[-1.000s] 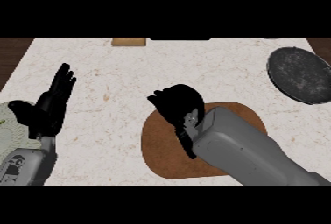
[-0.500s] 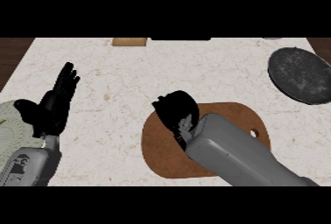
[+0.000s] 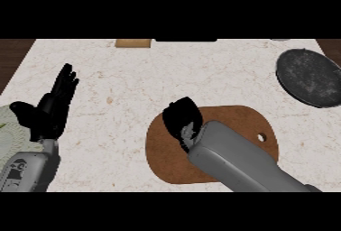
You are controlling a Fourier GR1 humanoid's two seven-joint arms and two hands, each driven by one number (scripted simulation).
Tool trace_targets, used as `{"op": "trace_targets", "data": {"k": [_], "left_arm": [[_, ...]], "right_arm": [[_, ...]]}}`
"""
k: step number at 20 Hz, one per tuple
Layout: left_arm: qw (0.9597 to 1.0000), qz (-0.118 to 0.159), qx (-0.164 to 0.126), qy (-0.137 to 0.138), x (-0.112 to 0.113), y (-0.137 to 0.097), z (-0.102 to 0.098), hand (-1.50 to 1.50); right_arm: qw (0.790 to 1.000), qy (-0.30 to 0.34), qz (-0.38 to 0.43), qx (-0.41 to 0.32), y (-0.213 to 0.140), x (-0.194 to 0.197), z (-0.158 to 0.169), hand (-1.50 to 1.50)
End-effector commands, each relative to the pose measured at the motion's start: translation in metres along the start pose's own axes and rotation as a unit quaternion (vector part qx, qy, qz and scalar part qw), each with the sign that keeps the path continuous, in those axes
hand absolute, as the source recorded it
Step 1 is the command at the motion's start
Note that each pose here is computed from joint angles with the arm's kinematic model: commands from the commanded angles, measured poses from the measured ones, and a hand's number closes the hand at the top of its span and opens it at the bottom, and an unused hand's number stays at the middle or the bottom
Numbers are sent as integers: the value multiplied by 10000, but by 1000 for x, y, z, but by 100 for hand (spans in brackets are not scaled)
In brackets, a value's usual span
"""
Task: Pick the squash from the cutting board and place it in the pan
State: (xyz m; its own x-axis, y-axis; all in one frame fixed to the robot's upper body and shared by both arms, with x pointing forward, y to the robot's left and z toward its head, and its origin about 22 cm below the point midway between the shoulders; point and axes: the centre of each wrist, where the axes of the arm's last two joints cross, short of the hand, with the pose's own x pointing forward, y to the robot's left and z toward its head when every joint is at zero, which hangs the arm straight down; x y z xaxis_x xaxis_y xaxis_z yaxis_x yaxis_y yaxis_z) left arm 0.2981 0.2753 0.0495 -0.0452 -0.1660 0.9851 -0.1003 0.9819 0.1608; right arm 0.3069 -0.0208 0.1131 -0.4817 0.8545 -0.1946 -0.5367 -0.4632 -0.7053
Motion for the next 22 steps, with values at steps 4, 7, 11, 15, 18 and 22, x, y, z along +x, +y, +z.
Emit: {"op": "trace_targets", "data": {"k": [4,7,11,15,18,22], "left_arm": [[10000,9,21,-12,1,2,-11,0],[9999,48,-103,20,-4,-4,0,0],[10000,8,27,-19,1,-5,2,0],[9999,71,-59,92,-8,-1,4,0],[10000,-7,26,-6,-10,-15,18,0],[10000,-52,-68,-6,-8,9,3,0]], "right_arm": [[9995,8,210,226,4,-1,-7,-150],[9988,162,379,277,20,11,-26,-150],[9976,262,433,468,16,17,-29,-150],[9966,280,377,674,49,-4,-31,-150],[9959,271,391,764,45,-12,-48,-150],[9930,-442,614,909,50,2,-39,150]]}}
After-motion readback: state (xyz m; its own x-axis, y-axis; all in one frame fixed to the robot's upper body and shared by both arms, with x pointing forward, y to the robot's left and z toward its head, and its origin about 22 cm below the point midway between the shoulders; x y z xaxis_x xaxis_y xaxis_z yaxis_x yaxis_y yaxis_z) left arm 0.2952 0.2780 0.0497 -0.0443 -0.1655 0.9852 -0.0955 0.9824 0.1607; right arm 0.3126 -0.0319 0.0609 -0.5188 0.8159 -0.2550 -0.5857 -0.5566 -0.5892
